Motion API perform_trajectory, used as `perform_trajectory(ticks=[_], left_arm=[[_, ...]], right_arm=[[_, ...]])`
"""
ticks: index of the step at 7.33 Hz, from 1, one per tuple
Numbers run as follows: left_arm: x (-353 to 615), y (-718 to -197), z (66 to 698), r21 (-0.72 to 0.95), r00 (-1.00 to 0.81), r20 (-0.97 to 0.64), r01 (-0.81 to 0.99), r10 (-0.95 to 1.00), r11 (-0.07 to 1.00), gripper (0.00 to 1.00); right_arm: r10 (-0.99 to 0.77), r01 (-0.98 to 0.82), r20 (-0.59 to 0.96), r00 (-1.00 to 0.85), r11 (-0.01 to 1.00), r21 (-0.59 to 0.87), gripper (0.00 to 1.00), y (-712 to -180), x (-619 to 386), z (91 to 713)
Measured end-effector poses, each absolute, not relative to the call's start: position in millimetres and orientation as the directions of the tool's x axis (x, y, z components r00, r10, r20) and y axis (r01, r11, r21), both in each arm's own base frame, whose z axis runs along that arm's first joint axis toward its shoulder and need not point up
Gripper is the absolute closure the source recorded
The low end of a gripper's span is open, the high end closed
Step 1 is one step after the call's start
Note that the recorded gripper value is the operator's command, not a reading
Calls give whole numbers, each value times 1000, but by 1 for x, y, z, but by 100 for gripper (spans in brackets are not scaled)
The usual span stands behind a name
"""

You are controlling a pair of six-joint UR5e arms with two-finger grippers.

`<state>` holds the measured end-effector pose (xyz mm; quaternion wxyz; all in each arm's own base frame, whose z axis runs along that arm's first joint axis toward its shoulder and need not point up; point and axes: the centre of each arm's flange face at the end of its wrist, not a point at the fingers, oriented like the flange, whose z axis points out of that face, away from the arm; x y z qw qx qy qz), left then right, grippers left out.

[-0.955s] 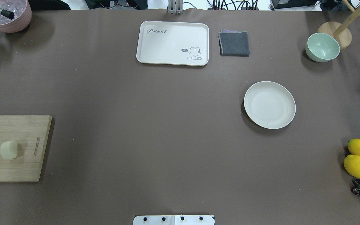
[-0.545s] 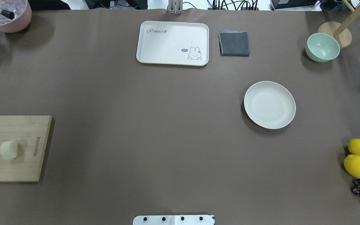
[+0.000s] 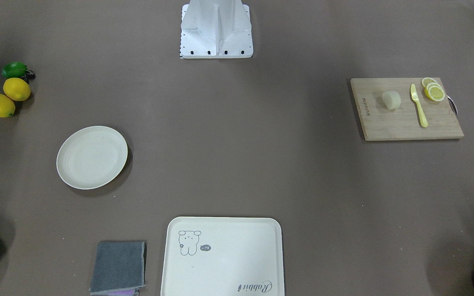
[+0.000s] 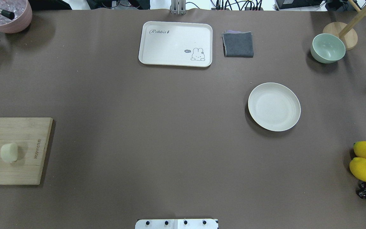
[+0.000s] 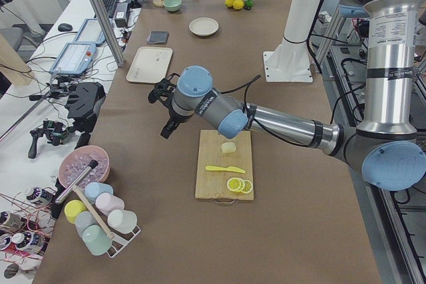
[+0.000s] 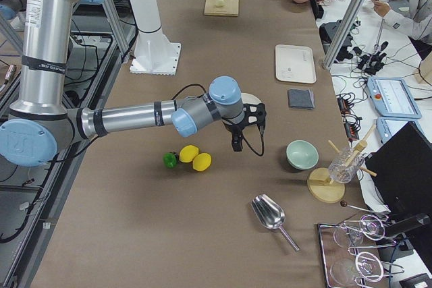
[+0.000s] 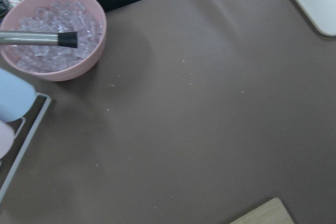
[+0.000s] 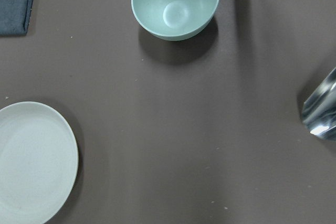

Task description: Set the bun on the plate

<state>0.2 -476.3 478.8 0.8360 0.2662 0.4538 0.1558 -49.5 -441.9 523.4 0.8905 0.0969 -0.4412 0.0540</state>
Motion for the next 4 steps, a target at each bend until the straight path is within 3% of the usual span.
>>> perform_trajectory(ticks=[4], left_arm=[[48,-471,481,595,478,-677,-93,560,798,2]], right_arm=[[76,-265,785,614,957,114,0,-456,-217,521]])
